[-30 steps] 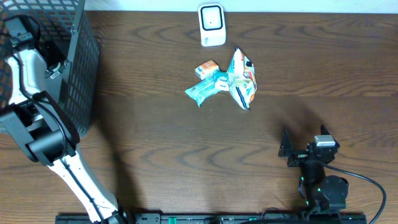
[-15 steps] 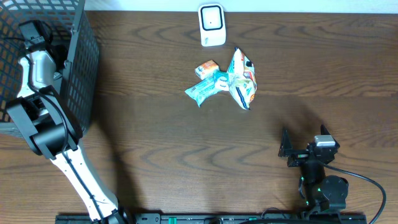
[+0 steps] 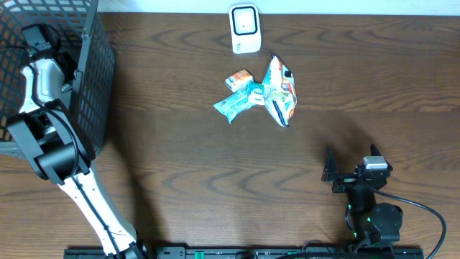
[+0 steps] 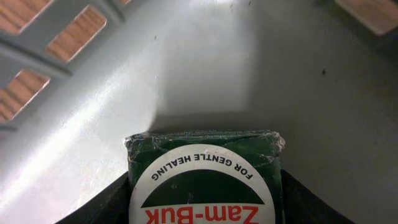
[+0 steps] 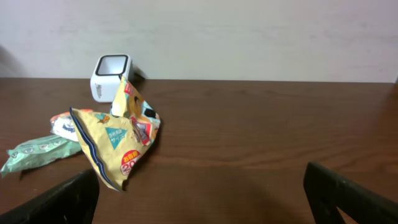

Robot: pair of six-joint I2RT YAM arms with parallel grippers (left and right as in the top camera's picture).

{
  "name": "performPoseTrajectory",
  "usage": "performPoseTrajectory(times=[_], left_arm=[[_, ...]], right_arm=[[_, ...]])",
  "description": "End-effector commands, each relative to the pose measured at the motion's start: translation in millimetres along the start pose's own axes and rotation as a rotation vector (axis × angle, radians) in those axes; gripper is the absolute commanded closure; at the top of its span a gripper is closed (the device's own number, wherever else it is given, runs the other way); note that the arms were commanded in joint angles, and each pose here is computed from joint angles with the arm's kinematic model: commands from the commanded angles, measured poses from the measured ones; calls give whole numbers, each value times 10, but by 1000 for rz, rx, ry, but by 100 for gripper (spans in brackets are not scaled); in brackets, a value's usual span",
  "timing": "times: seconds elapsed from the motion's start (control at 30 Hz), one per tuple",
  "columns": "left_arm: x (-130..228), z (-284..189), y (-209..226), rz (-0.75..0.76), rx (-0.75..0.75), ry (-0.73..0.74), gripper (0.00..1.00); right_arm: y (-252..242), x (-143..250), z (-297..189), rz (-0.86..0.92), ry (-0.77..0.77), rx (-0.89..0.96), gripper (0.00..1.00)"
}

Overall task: Scan the item barcode
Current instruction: 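Reach the left gripper into the basket and grasp the green Zam-Buk tin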

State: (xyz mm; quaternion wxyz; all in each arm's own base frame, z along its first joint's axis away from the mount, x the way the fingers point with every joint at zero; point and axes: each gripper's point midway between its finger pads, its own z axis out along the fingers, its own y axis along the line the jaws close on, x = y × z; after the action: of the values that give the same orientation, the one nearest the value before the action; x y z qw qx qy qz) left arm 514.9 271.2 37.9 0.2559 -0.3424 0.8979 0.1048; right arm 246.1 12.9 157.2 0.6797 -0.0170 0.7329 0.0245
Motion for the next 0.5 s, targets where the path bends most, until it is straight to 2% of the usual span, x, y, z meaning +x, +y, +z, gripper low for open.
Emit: performPoseTrajectory(times=[0.0,0.13,0.27,0.37,0.47], left_arm=[[-269,-462,53,-30,5,-69,51],[-595,-1108,79,-74,37,-174,51],[-915,-2043,103,-131,116,-318,51],[-1012,-2808,-20,-147,278,-403,51],[-923,-3646,-281,-159,541,-438,51]], right_arm=[[1,9,-1,10,1,1,1],[1,9,-1,10,1,1,1],[1,9,-1,10,1,1,1],[1,9,-1,10,1,1,1],[1,9,-1,10,1,1,1]])
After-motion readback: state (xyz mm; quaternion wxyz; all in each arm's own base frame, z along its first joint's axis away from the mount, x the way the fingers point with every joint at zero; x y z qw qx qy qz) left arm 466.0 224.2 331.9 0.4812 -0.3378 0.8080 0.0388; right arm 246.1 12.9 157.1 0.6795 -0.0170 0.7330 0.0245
